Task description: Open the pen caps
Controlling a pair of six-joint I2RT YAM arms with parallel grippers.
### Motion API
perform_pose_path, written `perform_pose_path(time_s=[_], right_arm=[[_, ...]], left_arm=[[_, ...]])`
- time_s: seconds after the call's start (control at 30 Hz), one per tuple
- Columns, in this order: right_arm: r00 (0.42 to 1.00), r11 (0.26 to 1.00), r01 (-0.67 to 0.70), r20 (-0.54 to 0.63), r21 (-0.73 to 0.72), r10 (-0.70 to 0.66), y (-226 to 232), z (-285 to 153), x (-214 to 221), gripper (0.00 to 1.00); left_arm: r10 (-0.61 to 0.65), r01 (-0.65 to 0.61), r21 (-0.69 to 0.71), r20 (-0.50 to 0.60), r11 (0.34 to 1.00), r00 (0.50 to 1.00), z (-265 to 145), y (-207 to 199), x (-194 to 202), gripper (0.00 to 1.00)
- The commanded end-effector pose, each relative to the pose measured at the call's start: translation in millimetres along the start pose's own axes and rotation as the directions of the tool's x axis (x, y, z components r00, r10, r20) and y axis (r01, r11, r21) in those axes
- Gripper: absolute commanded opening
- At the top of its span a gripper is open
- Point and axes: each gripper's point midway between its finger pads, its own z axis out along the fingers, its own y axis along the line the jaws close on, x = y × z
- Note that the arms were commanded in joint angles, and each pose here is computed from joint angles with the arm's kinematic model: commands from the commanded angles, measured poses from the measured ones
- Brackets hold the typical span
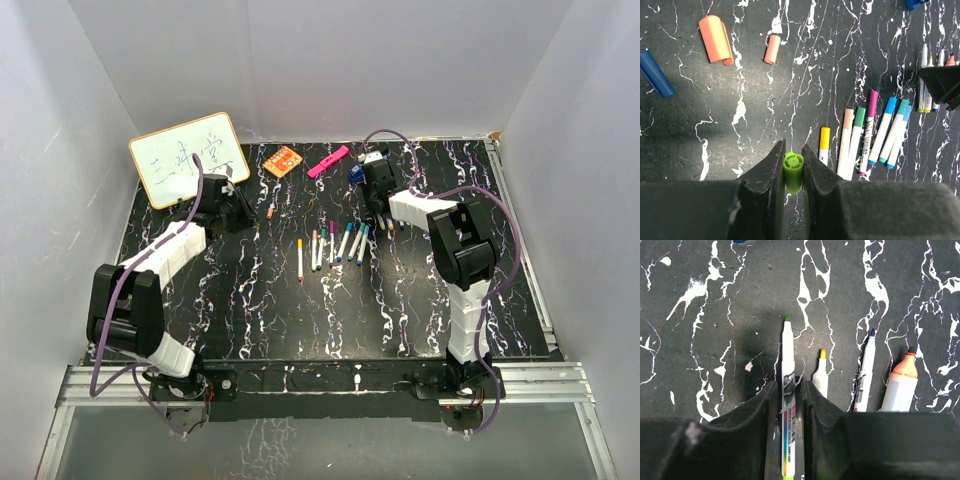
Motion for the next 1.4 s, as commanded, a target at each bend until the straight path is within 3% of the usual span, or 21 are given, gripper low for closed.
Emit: perform_pose_path(time_s=[0.0, 0.2, 0.37, 0.87, 1.37], right_arm=[[0.996, 0.999, -0.035, 0.078, -0.007, 0.036, -2, 1, -31, 0.25], [0.993, 0.999, -0.049, 0.106, -0.010, 0.050, -4, -8, -43, 0.45], [0.977, 0.995, -0.086, 0.190, -0.045, 0.093, -8, -41, -70, 0.56], [0.942, 0.971, -0.122, 0.285, -0.205, 0.179, 5, -143, -80, 0.61], [0.930, 0.958, -0.131, 0.304, -0.256, 0.208, 8, -191, -63, 0.62]], left_arm=[[0.029, -0.029, -0.012, 0.013, 1.000, 1.000, 2, -2, -13, 0.00], [0.044, -0.045, -0.019, -0.011, 0.999, 0.999, 16, -2, -15, 0.00], [0.073, -0.074, -0.036, -0.031, 0.997, 0.997, 31, -3, -22, 0.00], [0.183, -0.201, -0.232, -0.098, 0.952, 0.978, 74, 17, -34, 0.00], [0.199, -0.231, -0.308, -0.133, 0.923, 0.971, 101, 33, -39, 0.00]])
